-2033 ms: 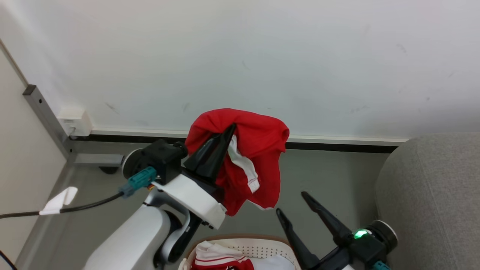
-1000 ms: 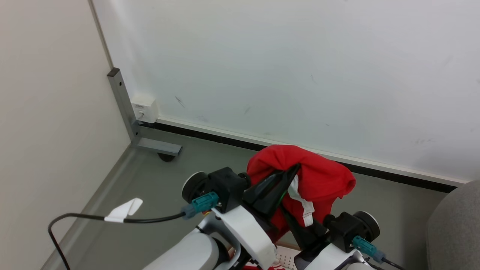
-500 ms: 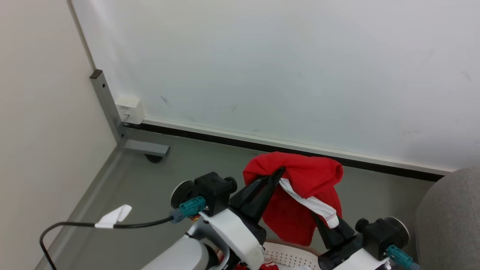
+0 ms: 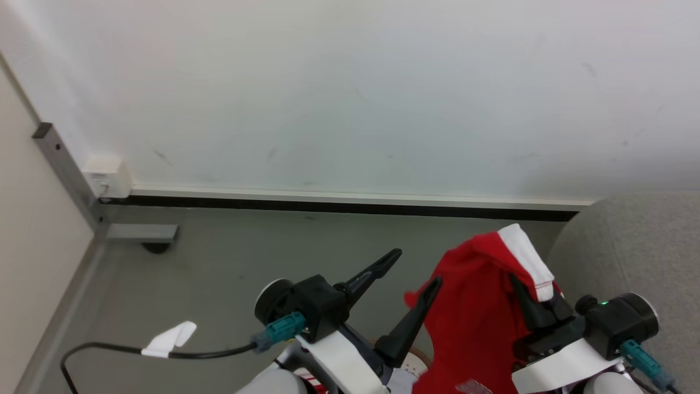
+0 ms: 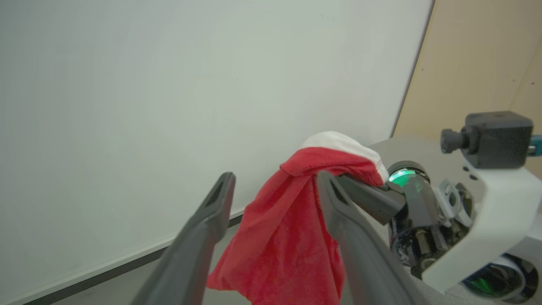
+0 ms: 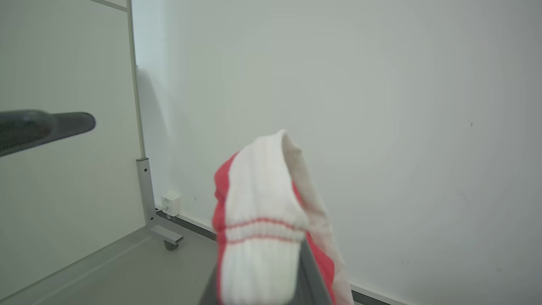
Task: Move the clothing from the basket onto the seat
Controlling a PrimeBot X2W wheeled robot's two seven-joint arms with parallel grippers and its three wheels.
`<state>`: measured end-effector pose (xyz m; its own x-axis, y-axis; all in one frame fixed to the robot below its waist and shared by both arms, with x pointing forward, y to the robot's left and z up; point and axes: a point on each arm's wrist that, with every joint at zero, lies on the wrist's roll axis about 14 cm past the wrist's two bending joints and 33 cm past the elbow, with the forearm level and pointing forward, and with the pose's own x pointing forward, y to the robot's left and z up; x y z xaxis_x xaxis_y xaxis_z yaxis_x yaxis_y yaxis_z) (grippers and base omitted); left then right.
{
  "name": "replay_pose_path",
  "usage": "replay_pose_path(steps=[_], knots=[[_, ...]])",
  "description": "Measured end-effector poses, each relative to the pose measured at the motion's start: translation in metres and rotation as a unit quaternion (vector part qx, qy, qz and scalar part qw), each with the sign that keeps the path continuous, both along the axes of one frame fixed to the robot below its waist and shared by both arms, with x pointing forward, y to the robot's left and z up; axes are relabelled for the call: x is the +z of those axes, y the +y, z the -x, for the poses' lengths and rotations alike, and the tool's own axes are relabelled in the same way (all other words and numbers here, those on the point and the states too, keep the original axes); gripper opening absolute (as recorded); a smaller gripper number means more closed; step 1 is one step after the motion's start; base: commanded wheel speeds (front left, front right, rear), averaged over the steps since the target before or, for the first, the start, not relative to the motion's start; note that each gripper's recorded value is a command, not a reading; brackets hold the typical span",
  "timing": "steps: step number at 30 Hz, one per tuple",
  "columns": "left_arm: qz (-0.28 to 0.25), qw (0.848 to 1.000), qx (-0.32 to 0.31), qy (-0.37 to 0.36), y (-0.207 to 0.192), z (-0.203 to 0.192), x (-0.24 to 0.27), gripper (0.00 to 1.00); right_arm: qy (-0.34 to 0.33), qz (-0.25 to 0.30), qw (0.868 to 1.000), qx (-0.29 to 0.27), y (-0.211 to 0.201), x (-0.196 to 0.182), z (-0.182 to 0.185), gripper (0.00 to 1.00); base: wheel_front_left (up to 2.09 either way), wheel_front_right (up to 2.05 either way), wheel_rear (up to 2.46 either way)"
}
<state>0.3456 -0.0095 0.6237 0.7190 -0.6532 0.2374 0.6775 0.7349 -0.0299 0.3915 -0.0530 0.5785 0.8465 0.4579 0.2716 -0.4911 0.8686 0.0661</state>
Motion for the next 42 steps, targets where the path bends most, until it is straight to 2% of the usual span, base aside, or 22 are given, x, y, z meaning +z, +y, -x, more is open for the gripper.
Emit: replay_pose_path(steps=[8,19,27,34,36,39,42], knots=[[-0.002,0.996,-0.085,-0.015,-0.047,0.006,-0.004,1.0,-0.032,0.013,0.994,-0.104,-0.078,0.016,0.006,0.0,0.0,0.0,0.0],[-0.013,0.982,-0.187,-0.017,-0.104,0.015,-0.02,1.0,-0.063,0.016,0.973,-0.222,-0.158,0.034,0.05,0.0,0.0,0.0,0.0],[-0.027,0.971,-0.238,-0.009,-0.128,0.017,-0.042,1.0,-0.075,0.015,0.959,-0.271,-0.185,0.044,0.06,0.0,0.0,0.0,0.0],[-0.027,0.969,-0.245,0.002,-0.13,0.006,-0.051,1.0,-0.102,0.026,0.953,-0.285,-0.201,0.063,0.046,0.0,0.0,0.0,0.0],[-0.026,0.969,-0.245,0.004,-0.129,0.001,-0.053,1.0,-0.098,0.023,0.952,-0.289,-0.208,0.066,0.035,0.0,0.0,0.0,0.0],[-0.028,0.97,-0.241,0.007,-0.126,-0.009,-0.059,1.0,-0.12,0.023,0.945,-0.303,-0.224,0.091,0.015,0.0,0.0,0.0,0.0],[-0.027,0.972,-0.235,0.015,-0.12,-0.022,-0.067,1.0,-0.129,0.045,0.938,-0.318,-0.242,0.11,-0.007,0.0,0.0,0.0,0.0]])
